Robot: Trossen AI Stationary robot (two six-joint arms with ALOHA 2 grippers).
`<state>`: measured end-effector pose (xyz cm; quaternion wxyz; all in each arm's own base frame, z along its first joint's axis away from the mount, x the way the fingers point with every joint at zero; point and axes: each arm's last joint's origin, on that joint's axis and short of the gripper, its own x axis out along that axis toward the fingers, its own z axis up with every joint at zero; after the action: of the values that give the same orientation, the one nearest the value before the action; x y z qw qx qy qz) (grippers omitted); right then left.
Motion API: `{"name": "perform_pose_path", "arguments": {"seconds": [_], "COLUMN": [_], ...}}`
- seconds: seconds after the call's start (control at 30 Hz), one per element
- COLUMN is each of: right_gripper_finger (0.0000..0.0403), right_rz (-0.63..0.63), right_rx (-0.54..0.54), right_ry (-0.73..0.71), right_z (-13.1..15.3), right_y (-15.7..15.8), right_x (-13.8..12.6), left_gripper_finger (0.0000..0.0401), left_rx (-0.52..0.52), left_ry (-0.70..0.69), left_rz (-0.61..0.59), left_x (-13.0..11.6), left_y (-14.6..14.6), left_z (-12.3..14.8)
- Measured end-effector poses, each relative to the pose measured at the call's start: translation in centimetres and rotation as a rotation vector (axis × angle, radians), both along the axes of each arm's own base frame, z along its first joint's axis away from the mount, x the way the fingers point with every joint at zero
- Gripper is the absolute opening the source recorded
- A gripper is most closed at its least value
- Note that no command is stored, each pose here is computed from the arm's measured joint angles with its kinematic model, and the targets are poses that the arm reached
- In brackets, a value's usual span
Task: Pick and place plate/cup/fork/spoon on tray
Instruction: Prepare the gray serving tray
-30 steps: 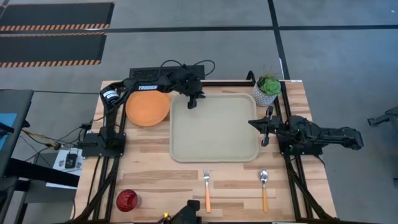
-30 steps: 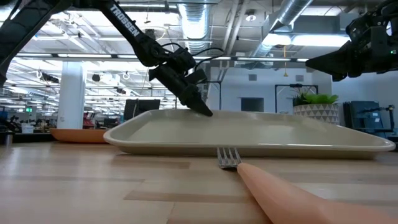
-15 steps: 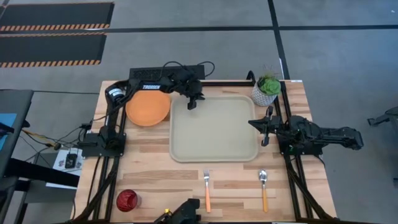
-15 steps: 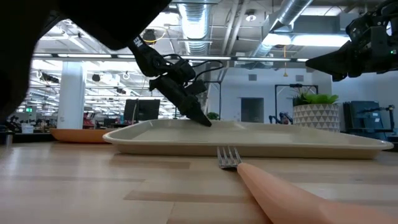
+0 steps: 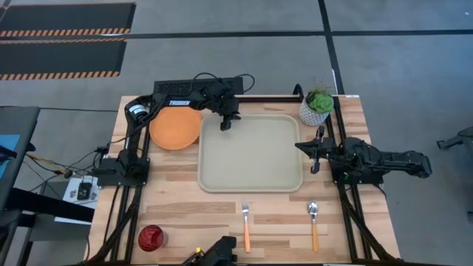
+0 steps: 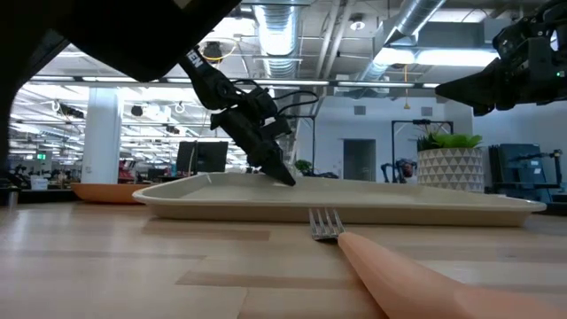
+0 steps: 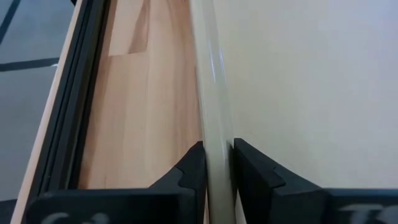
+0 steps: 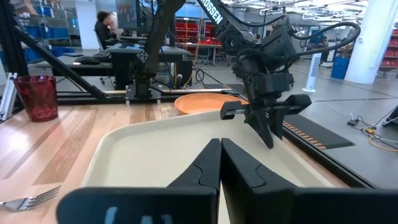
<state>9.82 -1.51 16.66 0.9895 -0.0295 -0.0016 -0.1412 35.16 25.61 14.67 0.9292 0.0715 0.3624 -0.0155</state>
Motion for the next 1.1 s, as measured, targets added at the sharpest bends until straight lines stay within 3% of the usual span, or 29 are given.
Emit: {"name": "perform_pose_path", "arguments": {"seconds": [0.37, 0.73, 1.1], "right_gripper_finger": [0.0033, 0.0033, 0.0033], "right_rz": [0.0, 0.0, 0.0], "right_rx": [0.0, 0.0, 0.0], "right_ry": [0.0, 0.0, 0.0], "right_z": [-0.01, -0.01, -0.01], "right_y": [0.0, 0.0, 0.0], "right_x": [0.0, 0.0, 0.0], "left_gripper_finger": [0.0047, 0.0046, 0.0085], "left_rx": [-0.067, -0.063, -0.002], "left_ry": [0.012, 0.003, 0.012], "left_rz": [0.029, 0.015, -0.014], "left_x": [-0.34, -0.3, 0.17], "left_y": [-0.32, -0.34, -0.85], "left_z": [-0.68, -0.63, -0.62]}}
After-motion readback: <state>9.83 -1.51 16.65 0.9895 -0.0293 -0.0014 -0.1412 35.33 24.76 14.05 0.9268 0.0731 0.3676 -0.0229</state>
